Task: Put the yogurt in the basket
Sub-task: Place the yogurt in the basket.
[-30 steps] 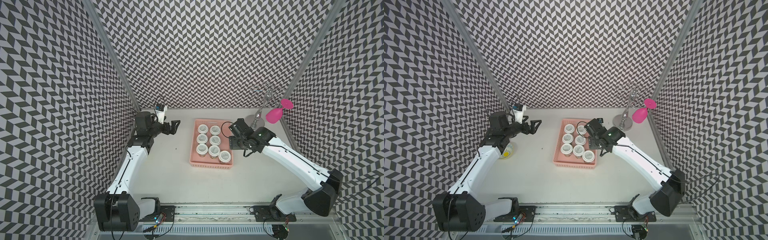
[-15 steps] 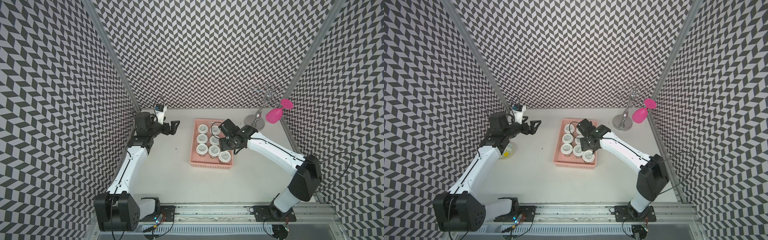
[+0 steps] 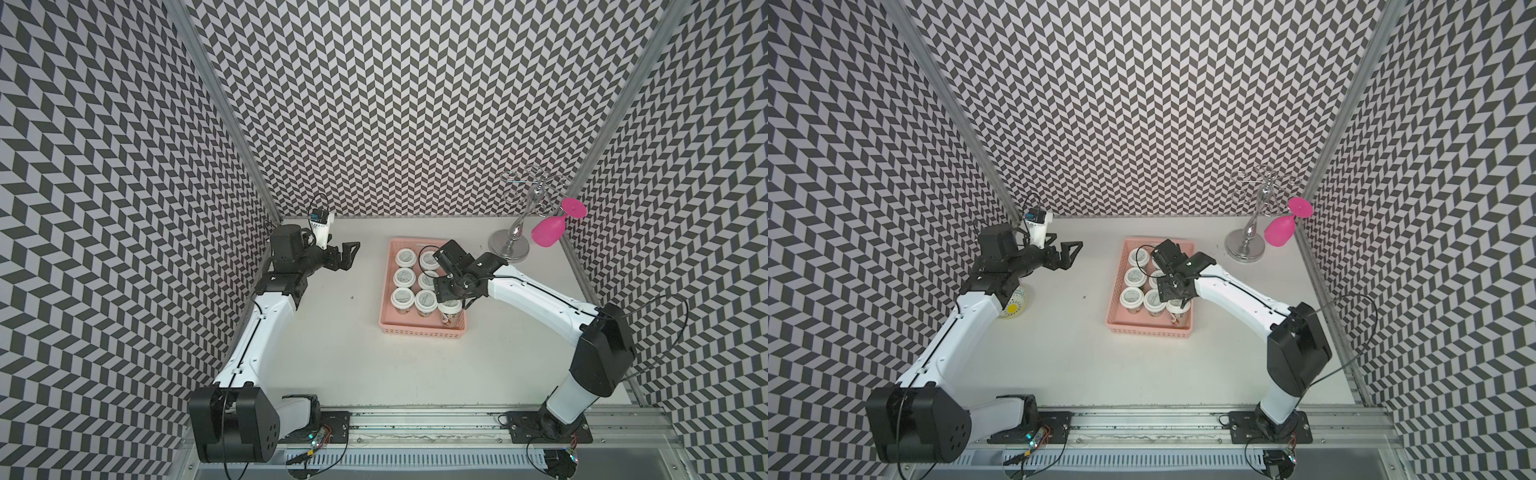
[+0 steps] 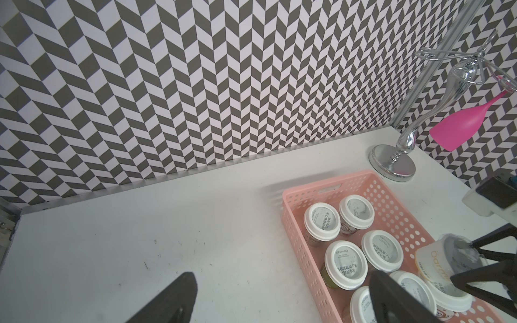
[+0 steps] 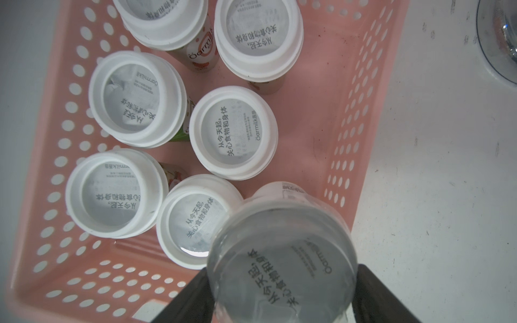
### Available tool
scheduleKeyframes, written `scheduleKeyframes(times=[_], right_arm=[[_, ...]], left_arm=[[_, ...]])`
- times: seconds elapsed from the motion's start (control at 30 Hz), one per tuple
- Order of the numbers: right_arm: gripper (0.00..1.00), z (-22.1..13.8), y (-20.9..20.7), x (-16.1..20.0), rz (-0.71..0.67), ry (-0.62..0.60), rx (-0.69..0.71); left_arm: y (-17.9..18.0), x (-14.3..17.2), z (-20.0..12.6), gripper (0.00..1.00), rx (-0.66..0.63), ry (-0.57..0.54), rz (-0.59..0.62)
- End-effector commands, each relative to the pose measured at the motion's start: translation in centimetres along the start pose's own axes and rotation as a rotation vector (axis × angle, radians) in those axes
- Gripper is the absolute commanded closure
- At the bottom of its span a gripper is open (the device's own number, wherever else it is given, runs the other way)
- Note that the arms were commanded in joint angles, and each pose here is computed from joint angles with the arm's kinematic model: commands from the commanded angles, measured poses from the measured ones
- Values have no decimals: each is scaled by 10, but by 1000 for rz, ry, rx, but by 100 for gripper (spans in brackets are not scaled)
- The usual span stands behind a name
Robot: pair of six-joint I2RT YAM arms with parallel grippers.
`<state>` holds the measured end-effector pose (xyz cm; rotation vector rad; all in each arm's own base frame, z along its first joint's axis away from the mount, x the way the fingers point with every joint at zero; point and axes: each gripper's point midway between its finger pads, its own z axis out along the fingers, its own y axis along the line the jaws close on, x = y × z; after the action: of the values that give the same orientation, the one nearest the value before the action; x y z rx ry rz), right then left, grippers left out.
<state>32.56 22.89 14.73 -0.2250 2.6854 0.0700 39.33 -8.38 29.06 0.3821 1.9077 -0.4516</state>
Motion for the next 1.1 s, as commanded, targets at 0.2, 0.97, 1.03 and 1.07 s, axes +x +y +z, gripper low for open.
scheduleKeyframes(times=[0.2,0.97,1.03,1.07], right_arm=[[24,-11,-4,-15,9,-45,5],[24,-31,-20,-5,39,-50,-4],[24,-34,-15,-3,36,-41,-26],[24,-36,-13,-1,33,-38,-35]], left_arm=[[-2,-8,-5,0,8,-33,12],[-1,-6,-4,0,15,-32,3],[-2,-7,-5,0,14,-34,6],[-1,-7,-6,0,13,-34,6]])
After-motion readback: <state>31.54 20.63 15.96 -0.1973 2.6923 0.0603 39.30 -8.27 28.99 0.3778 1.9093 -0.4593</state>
